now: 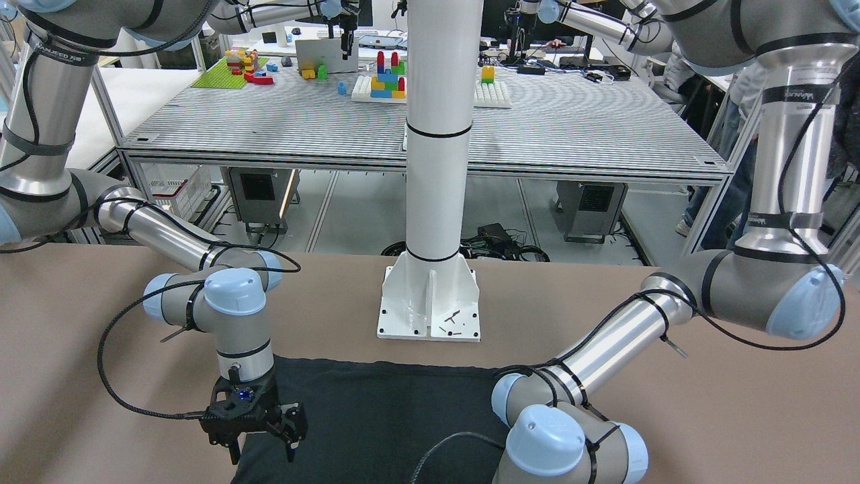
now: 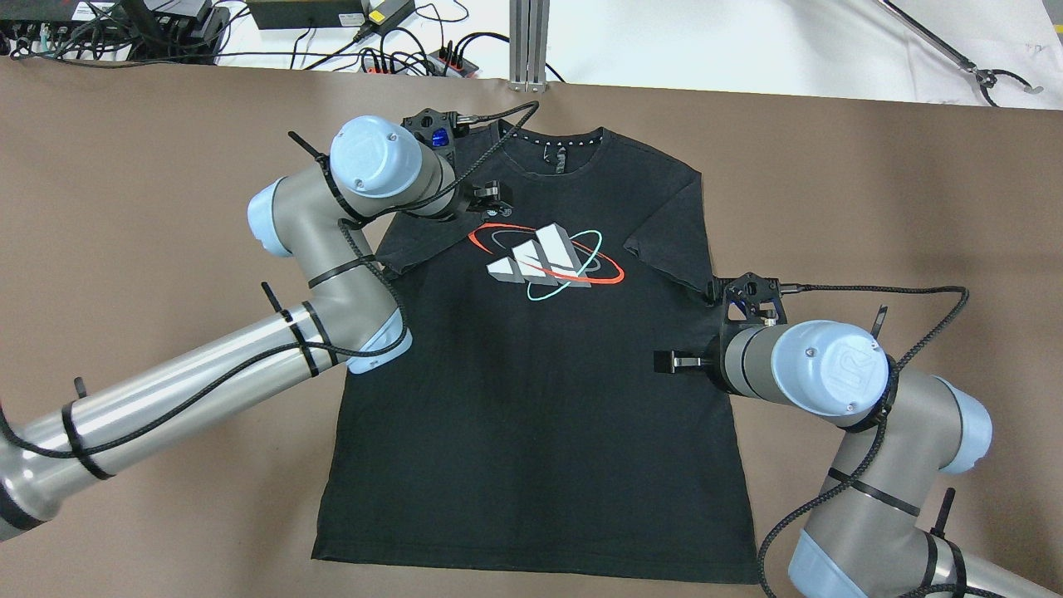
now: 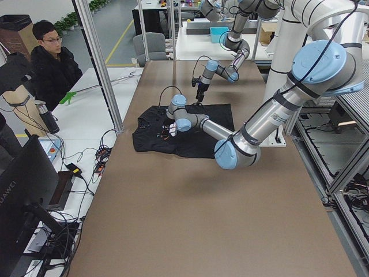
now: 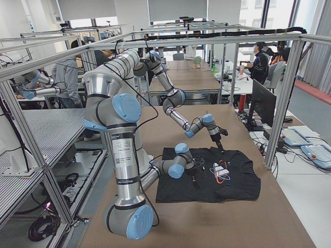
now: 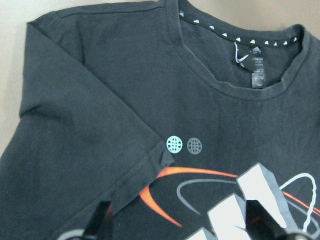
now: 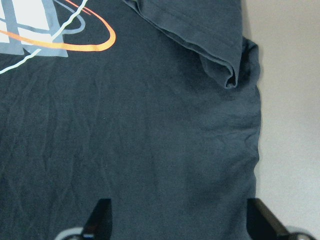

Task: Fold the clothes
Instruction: 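Move the left gripper to one hem corner while the right moves to the other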

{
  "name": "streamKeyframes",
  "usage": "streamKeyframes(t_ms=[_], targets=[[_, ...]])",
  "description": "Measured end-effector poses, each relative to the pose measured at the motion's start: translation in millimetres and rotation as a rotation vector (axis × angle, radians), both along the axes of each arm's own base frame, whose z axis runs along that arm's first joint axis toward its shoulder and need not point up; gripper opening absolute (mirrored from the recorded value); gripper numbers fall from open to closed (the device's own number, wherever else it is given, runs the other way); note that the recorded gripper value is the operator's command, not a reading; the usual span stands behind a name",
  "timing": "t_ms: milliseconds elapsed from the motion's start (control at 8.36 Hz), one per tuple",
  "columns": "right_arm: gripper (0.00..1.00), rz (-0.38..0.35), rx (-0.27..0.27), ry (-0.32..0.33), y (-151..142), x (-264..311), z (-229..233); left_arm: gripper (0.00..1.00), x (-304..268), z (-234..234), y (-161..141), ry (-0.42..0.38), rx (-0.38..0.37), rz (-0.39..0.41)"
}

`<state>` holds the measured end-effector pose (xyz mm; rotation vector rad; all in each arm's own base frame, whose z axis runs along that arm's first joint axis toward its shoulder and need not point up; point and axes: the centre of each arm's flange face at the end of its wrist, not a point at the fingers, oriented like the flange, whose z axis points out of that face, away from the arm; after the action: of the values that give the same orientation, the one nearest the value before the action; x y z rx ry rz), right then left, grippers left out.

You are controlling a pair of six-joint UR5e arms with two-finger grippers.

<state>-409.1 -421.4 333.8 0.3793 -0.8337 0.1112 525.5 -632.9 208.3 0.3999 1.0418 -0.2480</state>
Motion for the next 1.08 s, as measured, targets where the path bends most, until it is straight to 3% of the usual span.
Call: streamKeyframes(t_ms=[120, 359, 478, 718, 837, 1077], targets=[[0.95, 0.029, -0.031, -0.023, 1.4, 1.6, -4.1, 0.94, -15.2, 5.9, 22.8, 0.027, -0.032, -0.01], [0.95, 0.162, -0.177, -0.119, 13.8, 1.3, -14.4, 0.94, -37.3, 28.9, 97.7, 0.057, -0.081, -0.017], [0.91, 0.234, -0.253, -0.142, 33.2, -5.5, -16.7, 0.93, -55.4, 45.9, 137.3, 0.068, -0.091, -0.019], [0.56, 0.33, -0.342, -0.111, 101.2, -19.3, -18.4, 0.93, -95.9, 73.5, 207.9, 0.079, -0.095, -0.018], [0.5, 0.347, -0.381, -0.086, 132.6, -22.6, -10.9, 0.93, -108.4, 80.6, 223.5, 0.077, -0.096, -0.019], [0.48, 0.314, -0.424, -0.034, 189.6, -21.4, 9.7, 0.93, -117.3, 86.2, 233.9, 0.074, -0.099, -0.022]])
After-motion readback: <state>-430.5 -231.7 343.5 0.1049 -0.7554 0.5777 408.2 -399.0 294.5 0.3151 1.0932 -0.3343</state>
